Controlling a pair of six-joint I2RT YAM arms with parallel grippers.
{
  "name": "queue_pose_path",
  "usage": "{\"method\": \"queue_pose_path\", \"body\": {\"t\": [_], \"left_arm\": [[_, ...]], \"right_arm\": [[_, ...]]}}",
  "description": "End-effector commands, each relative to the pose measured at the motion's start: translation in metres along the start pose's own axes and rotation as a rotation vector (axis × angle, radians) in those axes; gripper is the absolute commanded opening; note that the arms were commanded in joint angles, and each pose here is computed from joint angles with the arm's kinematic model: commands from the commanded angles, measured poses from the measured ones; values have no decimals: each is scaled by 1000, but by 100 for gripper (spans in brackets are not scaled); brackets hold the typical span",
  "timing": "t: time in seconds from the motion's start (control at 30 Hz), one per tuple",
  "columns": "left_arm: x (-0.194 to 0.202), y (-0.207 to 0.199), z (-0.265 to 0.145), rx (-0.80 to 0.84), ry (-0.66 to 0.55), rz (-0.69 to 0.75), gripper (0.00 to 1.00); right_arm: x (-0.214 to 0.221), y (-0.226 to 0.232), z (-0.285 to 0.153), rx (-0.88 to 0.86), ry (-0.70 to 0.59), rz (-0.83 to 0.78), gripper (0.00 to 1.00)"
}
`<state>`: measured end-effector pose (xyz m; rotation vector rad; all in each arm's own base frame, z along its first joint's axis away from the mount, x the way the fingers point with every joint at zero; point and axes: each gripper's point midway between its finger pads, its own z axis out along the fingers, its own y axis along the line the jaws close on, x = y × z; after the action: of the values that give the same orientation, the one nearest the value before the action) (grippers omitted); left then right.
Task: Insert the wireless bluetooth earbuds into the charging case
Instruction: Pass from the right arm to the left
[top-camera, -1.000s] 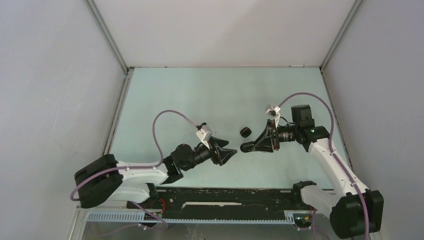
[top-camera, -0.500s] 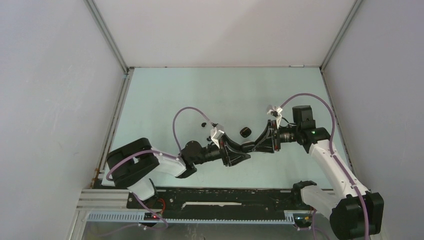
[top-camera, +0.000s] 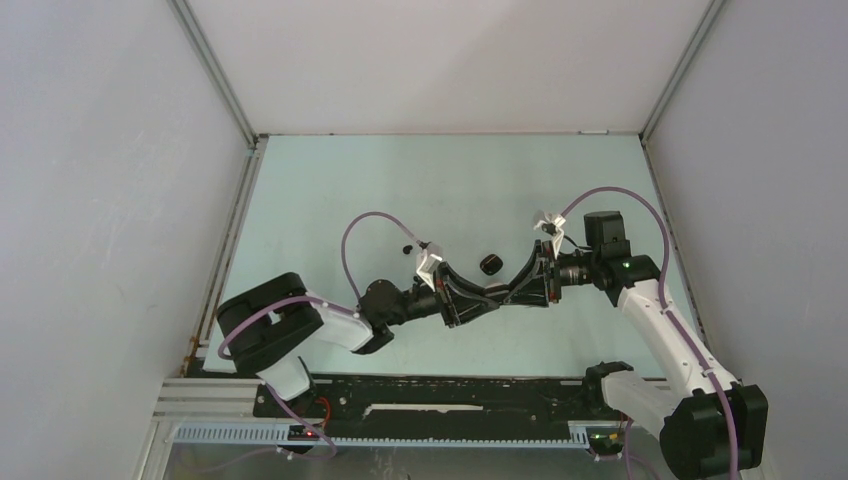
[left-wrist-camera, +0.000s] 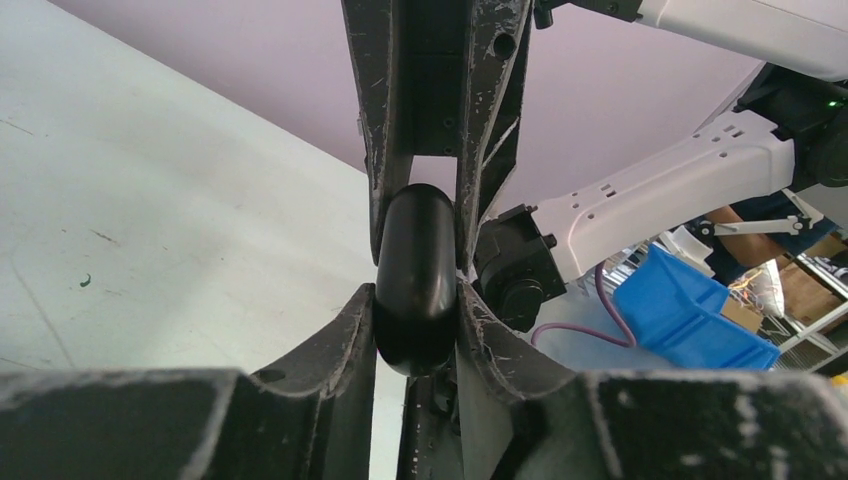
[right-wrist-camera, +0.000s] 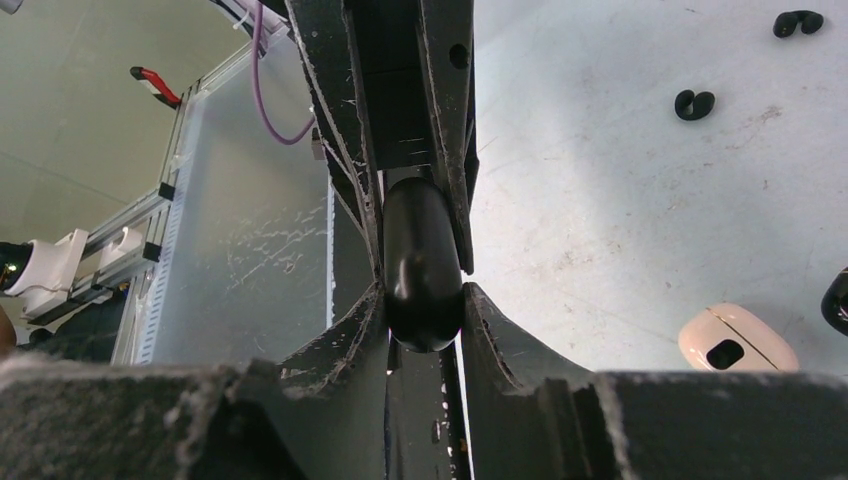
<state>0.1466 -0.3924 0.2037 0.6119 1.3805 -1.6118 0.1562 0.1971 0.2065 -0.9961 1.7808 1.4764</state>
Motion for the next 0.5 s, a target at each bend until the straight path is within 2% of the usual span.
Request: {"method": "queue_pose_path", "body": {"t": [0.0, 0.1, 0.23, 0.33, 0.47], "left_arm": [[-18, -12, 6, 63, -59, 37, 27], [-16, -13, 6, 73, -48, 50, 17], [-9, -13, 3, 87, -26, 97, 1], [3, -8, -5, 81, 8, 140, 0], [22, 3, -17, 34, 73, 191, 0]], "right_arm": [[-4, 3, -1, -15, -12, -40, 19], [-4, 2, -1, -10, -10, -43, 23], [-2, -1, -2, 23, 1, -87, 49], [2, -2, -7, 78, 50, -201, 60], [9, 0, -7, 118, 104, -305, 65]]}}
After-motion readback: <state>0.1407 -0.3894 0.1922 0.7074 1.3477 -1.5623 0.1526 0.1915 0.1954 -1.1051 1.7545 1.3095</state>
